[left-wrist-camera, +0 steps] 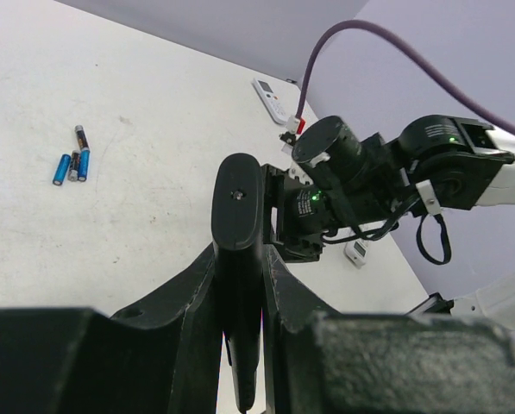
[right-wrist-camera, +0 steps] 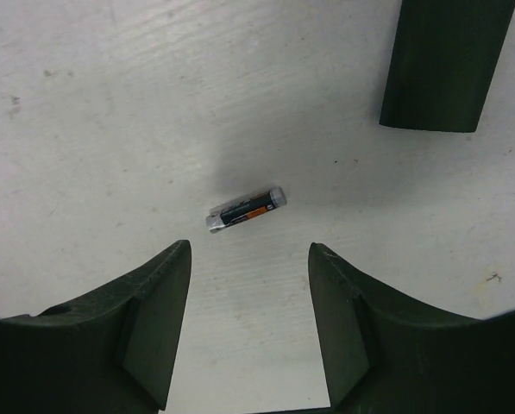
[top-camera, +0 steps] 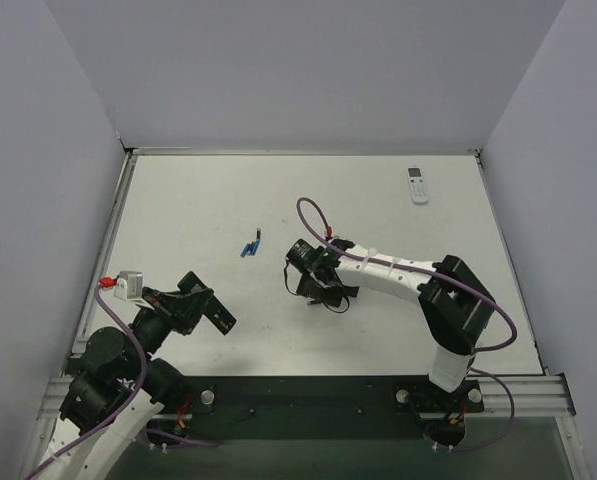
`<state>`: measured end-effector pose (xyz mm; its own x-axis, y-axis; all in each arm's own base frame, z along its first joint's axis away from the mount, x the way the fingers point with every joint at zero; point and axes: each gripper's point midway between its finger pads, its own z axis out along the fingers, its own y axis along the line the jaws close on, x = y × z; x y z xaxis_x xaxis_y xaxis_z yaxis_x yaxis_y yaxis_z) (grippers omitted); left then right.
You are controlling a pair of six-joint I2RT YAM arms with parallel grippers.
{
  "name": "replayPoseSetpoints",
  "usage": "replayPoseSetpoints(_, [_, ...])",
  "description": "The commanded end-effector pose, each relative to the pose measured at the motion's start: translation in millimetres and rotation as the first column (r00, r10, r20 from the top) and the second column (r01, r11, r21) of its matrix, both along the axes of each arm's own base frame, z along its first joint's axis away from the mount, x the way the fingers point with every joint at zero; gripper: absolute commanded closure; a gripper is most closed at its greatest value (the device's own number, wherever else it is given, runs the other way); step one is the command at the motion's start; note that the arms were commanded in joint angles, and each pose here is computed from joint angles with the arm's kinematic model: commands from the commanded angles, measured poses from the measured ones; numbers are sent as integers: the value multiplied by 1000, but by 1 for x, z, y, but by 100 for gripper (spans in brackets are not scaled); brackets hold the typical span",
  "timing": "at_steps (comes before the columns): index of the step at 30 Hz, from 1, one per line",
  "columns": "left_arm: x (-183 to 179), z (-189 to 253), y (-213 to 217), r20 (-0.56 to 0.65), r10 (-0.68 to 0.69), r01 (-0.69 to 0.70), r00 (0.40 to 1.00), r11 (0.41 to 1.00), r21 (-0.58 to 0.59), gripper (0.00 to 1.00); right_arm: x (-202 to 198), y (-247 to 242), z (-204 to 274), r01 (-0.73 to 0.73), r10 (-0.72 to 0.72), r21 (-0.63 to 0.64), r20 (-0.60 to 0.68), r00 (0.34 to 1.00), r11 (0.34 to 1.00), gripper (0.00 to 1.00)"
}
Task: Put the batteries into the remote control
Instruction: Pick up the battery from the center of the board.
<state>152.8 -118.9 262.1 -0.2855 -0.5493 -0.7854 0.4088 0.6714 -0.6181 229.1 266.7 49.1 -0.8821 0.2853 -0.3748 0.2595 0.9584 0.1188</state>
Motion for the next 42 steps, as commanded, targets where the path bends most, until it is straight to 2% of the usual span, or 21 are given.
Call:
replayPoseSetpoints(1, [-15, 30, 16, 101, 25, -21, 995, 999, -39, 100, -4, -10, -13, 175, -177, -39, -57, 983, 984, 48])
replayPoseSetpoints(10, [-18, 28, 20, 104, 27, -26, 994, 1000, -13, 100, -1, -16, -34, 293, -298, -60, -120, 947, 954, 50])
replayPoseSetpoints(22, [-16, 27, 17, 98, 22, -21, 995, 1000, -18, 100, -2, -8, -42, 306, -312, -60, -148, 939, 950, 60])
replayPoseSetpoints(29, [-15, 28, 14, 98, 13, -11, 995, 1000, -24, 100, -1, -1, -40, 247, -254, -65, -140, 957, 967, 76])
replayPoseSetpoints(32, [-14, 27, 12, 87, 8, -5, 996, 1000, -24, 100, 4, 8, -37, 175, -181, -60, -128, 975, 983, 80])
replayPoseSetpoints(36, [-12, 22, 5, 65, -13, 15, 998, 999, -42, 100, 8, 27, -46, -25, 18, -41, -163, 987, 999, 88])
replayPoseSetpoints(37, [-12, 21, 2, 55, -27, 30, 998, 998, -53, 100, 6, 31, -48, -129, 121, -32, -184, 975, 991, 92])
replayPoseSetpoints(39, [-9, 17, -3, 45, -41, 44, 998, 997, -65, 100, 9, 37, -50, -241, 231, -33, -188, 955, 970, 94])
replayPoseSetpoints(40, [-9, 15, -5, 36, -45, 48, 998, 996, -77, 100, 10, 38, -50, -363, 350, -39, -189, 918, 931, 94])
replayPoseSetpoints(42, [-6, 9, -8, 24, -49, 51, 999, 995, -84, 100, 17, 40, -48, -465, 450, -52, -178, 875, 884, 94])
